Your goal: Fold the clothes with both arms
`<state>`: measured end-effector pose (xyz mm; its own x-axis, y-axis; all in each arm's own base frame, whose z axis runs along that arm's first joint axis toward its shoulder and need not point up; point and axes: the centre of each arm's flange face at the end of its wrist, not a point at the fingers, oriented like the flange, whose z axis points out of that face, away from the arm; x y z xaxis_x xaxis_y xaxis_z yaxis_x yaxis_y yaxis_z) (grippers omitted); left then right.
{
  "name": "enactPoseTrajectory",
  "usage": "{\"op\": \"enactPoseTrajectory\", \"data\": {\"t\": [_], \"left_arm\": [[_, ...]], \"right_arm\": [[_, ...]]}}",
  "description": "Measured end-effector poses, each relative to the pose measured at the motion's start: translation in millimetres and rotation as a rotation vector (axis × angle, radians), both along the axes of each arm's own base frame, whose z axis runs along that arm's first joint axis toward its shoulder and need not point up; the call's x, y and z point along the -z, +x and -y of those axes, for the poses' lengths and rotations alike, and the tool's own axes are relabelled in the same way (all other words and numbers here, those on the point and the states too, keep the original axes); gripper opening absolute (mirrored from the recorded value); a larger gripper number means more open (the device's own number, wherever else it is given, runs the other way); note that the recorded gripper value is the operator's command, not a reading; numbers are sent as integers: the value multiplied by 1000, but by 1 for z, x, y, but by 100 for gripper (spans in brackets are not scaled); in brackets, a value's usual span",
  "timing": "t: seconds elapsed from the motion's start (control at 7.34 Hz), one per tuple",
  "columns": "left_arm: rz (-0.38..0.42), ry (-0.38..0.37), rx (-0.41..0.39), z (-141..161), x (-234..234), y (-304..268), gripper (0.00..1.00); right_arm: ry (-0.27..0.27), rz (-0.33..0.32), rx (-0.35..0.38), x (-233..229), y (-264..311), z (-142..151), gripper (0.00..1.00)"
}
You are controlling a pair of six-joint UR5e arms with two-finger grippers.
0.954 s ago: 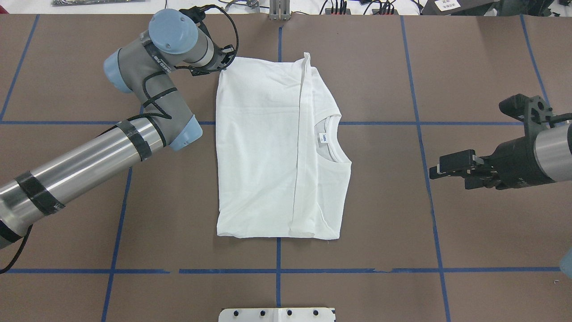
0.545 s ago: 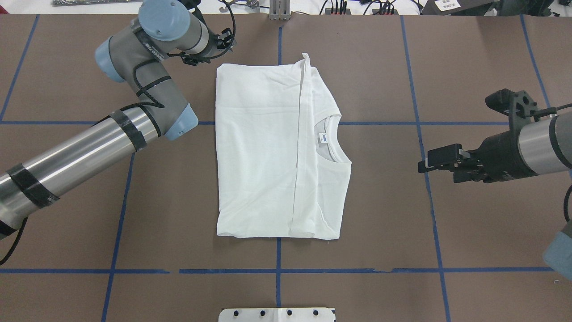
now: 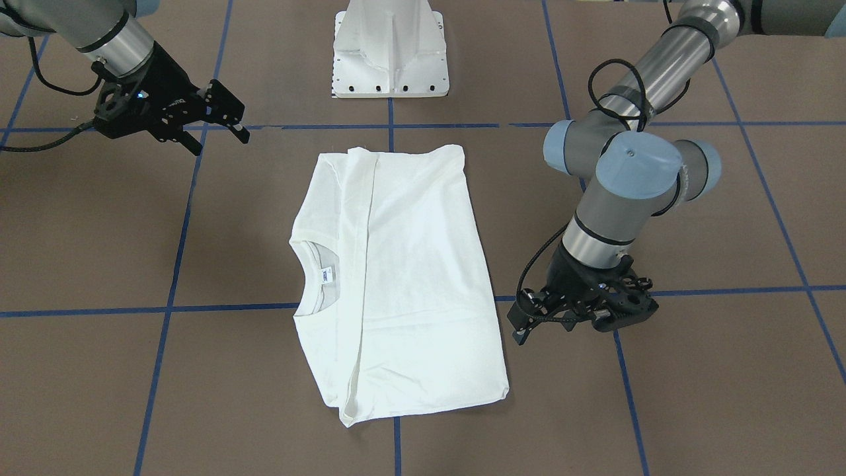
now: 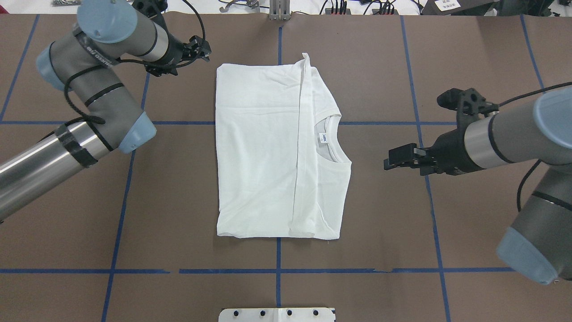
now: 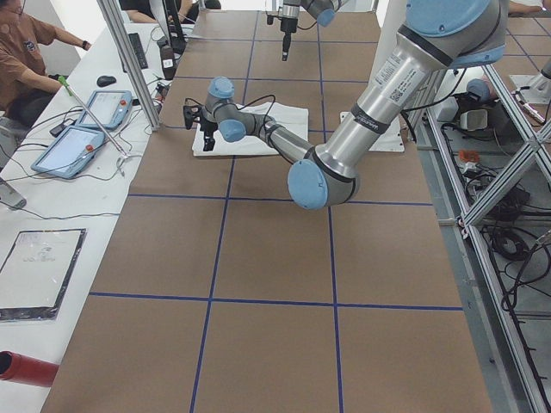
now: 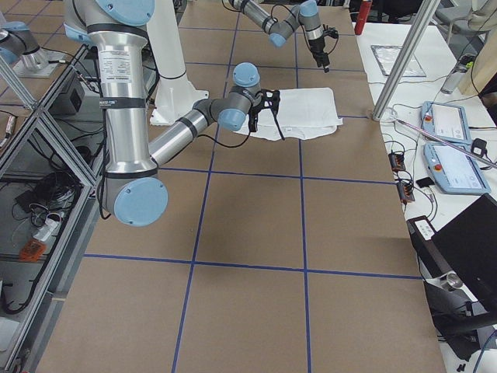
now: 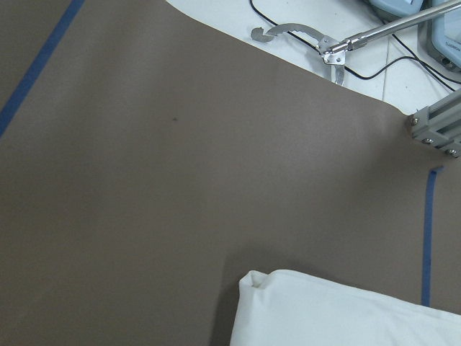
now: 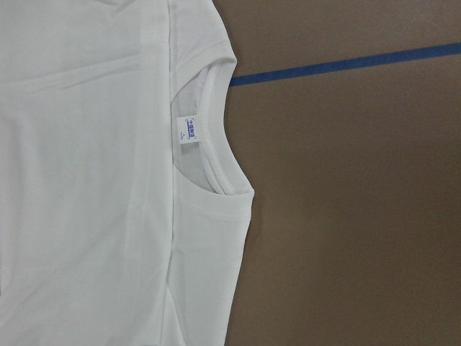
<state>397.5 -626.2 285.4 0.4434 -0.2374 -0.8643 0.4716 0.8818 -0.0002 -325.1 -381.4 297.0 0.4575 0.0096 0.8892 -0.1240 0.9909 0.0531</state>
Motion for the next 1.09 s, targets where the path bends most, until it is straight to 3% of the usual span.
{"op": "enactPoseTrajectory", "data": {"t": [0.27, 0.55, 0.82, 1.09], "left_arm": [[1, 3, -21, -49, 14, -31, 100], [-19, 10, -59, -90, 20, -45, 100], [-24, 10, -74, -102, 20, -47, 100], [-27, 2, -86, -104, 18, -46, 100]], "right_arm": [[68, -146, 18, 48, -65, -3, 100], [155, -239, 34, 91, -142, -16, 100], [254, -301, 86, 100, -200, -41, 100], [308, -349, 121, 100, -243, -62, 100]]}}
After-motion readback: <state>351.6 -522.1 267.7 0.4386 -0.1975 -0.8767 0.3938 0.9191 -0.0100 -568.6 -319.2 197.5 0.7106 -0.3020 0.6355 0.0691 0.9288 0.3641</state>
